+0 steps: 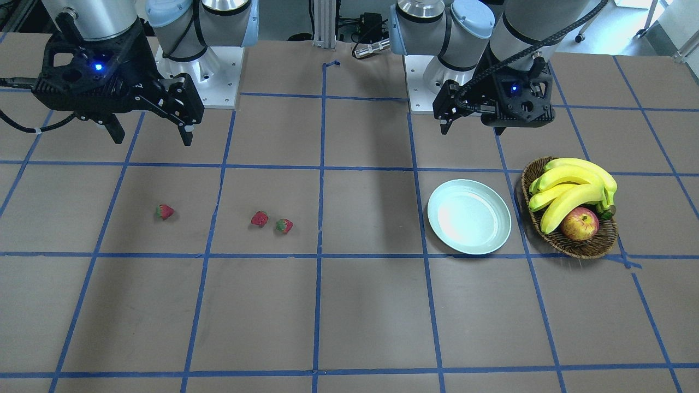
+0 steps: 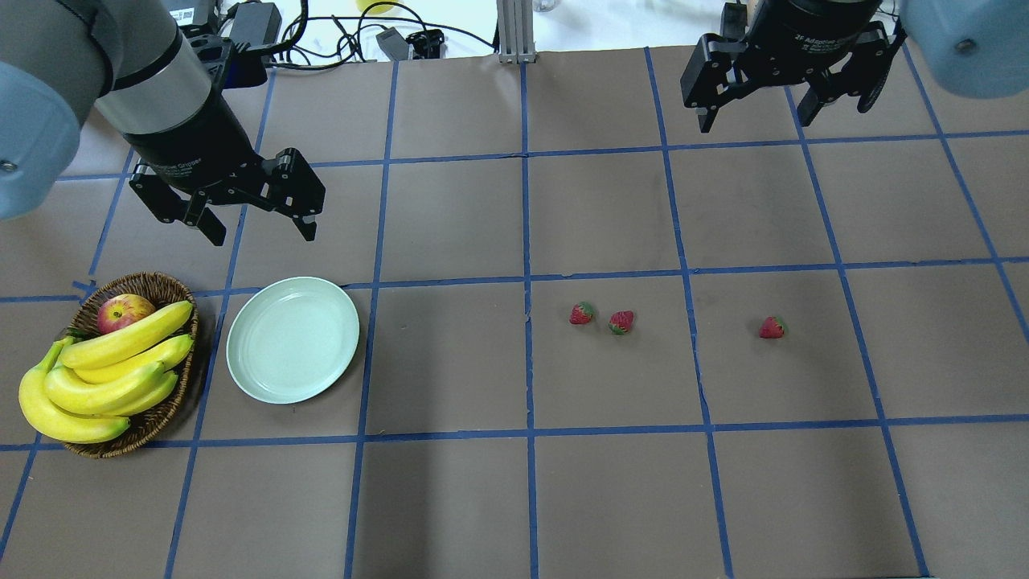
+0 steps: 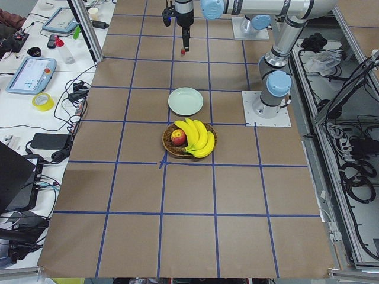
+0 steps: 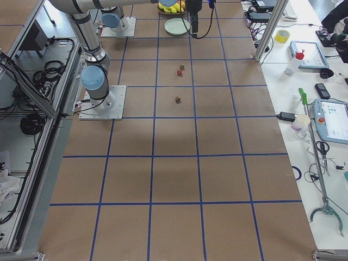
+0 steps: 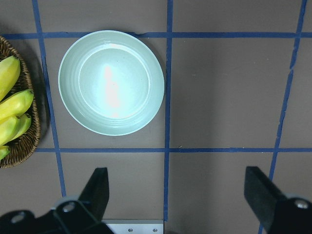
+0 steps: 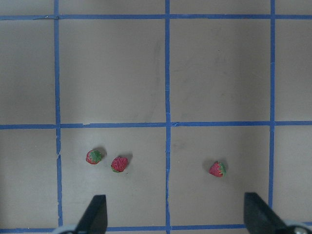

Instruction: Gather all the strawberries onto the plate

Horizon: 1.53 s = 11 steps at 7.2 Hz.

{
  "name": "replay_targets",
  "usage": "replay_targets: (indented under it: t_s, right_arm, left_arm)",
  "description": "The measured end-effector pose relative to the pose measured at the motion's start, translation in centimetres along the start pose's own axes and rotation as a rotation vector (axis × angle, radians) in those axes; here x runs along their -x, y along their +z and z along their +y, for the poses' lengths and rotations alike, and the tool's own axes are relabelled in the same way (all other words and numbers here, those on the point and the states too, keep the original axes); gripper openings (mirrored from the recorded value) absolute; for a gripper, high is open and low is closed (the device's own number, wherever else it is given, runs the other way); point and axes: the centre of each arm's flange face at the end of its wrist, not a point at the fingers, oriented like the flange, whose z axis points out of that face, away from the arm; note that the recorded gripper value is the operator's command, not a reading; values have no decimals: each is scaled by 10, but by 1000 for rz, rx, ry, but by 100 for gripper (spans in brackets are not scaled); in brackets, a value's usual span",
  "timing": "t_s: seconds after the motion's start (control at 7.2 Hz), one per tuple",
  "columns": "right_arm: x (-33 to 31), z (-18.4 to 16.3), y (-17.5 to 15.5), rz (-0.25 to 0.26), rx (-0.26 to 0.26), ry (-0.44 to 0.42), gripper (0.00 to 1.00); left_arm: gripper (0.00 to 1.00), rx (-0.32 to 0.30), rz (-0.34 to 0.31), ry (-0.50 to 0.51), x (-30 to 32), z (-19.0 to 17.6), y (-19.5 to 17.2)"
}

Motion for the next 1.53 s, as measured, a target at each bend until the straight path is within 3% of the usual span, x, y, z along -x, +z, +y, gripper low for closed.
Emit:
replay_targets:
  t_s: [1.53]
  right_arm:
    - [-1,1,1,3,7,0,100]
  left_arm:
    - [100,9,1,-10,0,0,4]
